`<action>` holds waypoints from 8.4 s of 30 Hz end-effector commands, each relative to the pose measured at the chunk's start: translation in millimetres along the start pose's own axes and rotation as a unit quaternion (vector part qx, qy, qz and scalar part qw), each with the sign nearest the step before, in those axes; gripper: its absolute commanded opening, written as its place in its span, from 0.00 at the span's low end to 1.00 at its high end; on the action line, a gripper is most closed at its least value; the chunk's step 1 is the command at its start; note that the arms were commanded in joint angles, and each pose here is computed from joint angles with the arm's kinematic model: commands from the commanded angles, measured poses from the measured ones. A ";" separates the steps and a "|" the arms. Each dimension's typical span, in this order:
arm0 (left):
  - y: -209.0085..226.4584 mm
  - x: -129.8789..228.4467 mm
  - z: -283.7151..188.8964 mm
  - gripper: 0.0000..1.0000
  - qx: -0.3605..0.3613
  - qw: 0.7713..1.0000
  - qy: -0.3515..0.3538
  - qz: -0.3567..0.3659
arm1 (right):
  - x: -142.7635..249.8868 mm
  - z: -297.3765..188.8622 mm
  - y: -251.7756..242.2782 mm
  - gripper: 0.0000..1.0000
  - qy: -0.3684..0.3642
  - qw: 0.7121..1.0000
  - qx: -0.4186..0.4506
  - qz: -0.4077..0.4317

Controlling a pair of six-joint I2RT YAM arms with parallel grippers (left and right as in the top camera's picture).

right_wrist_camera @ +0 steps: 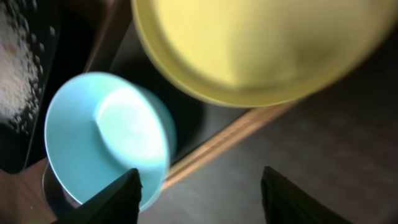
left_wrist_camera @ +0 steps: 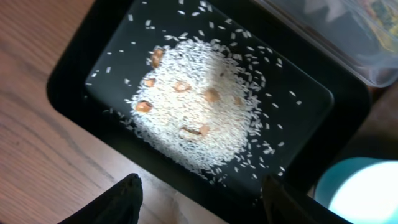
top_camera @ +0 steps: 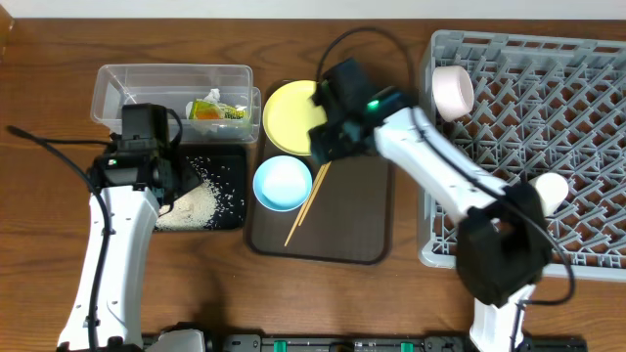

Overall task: Sort waste into correct bins and load items into the dishwasher rack
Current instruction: 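Grasp the blue bowl on the brown tray with the right gripper, then place the blue bowl in the dish rack and open the right gripper, then grasp one wooden chopstick on the brown tray with the right gripper, then stand the chopstick upright in the dish rack with the right gripper, then grasp the second wooden chopstick on the brown tray with the right gripper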

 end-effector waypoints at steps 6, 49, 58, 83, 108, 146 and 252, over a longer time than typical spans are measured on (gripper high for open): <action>6.1 -2.8 -2.5 0.64 -0.010 1.000 -0.006 -0.014 | 36.5 57.1 16.9 0.37 0.071 0.997 0.013 0.026; 6.0 -2.9 -2.5 0.65 -0.010 1.000 -0.006 -0.014 | -65.2 -284.4 -355.8 0.01 -0.291 0.623 0.688 0.234; 6.0 -2.8 -2.5 0.65 -0.010 1.000 -0.005 -0.014 | -62.1 -222.6 -392.4 0.01 -0.223 0.638 0.705 0.215; 6.0 -2.6 -2.5 0.65 -0.010 1.000 -0.005 -0.014 | -39.5 -102.6 -324.7 0.31 -0.134 0.813 0.524 0.217; 6.0 -2.7 -2.5 0.65 -0.010 1.000 -0.005 -0.014 | -33.8 -93.3 -59.4 0.79 -0.085 0.990 0.027 0.106; 6.0 -2.8 -2.5 0.65 -0.010 1.000 -0.005 -0.014 | 66.7 79.3 -54.7 0.77 0.052 0.942 0.273 0.186; 4.9 -6.0 -2.5 0.65 -0.007 1.000 -0.013 -0.015 | -6.3 -171.7 -132.3 0.63 -0.164 0.980 0.005 0.108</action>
Point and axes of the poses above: each gripper's point midway between its finger pads, its own z axis out along the fingers, its own y axis along the line the jaws close on, x = y × z, the point moved 2 cm from there along -z, back along the fingers, and after that the axes turned 11 degrees about z, right-handed, at the moved point
